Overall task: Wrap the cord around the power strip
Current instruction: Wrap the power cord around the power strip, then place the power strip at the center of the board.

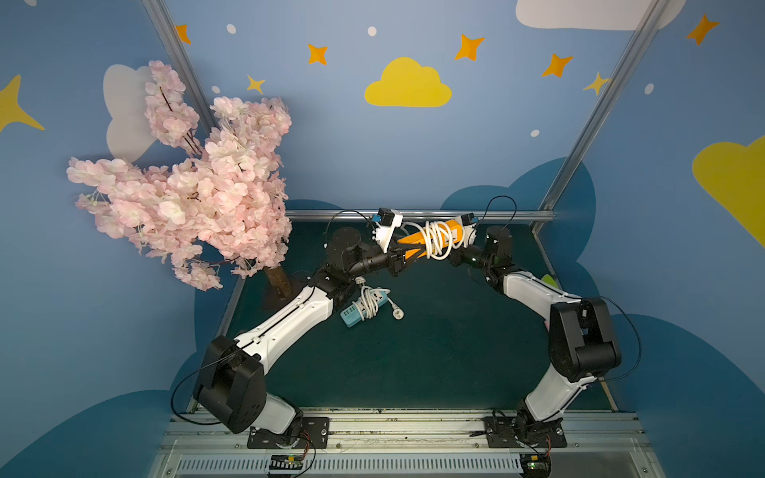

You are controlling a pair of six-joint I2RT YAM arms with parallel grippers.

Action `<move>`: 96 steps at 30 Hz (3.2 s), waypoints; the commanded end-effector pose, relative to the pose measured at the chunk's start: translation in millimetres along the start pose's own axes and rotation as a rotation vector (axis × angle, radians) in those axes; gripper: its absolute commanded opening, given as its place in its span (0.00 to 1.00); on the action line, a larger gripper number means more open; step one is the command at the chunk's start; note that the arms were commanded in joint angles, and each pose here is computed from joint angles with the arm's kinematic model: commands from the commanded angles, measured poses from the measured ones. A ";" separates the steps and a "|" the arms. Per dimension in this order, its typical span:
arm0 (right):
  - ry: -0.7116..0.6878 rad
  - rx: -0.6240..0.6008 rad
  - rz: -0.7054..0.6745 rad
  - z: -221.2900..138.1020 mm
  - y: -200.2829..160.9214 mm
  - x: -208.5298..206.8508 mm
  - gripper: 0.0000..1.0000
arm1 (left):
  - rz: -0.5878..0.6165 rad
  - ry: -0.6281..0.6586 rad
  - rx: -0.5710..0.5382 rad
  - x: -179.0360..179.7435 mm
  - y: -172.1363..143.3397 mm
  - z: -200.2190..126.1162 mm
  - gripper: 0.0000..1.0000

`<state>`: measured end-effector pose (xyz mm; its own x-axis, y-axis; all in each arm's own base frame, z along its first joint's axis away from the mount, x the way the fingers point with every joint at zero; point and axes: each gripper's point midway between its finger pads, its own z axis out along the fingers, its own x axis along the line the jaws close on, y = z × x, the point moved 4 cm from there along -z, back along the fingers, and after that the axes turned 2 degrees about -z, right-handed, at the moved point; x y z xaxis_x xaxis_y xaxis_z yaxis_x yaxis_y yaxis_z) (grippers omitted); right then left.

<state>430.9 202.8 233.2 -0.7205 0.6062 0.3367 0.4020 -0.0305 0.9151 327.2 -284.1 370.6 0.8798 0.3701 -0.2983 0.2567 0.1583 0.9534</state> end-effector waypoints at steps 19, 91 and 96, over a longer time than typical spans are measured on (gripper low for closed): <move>-0.085 -0.262 -0.180 32.2 -42.0 129.4 0.68 | -0.026 0.152 -0.081 -26.8 57.5 -3.8 0.03; -0.508 0.332 -0.622 -84.4 17.8 66.4 0.00 | 0.914 0.220 0.695 35.4 -182.3 14.9 0.03; -0.505 0.437 -0.433 -92.6 -8.1 40.3 0.00 | 0.990 0.162 0.733 18.2 -228.8 46.3 0.03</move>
<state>332.4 161.2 234.8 -0.6375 0.6830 -0.3565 0.3594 0.6729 0.6465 332.3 -339.9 211.7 0.7023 0.3638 0.6119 -0.2372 -0.6908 0.6830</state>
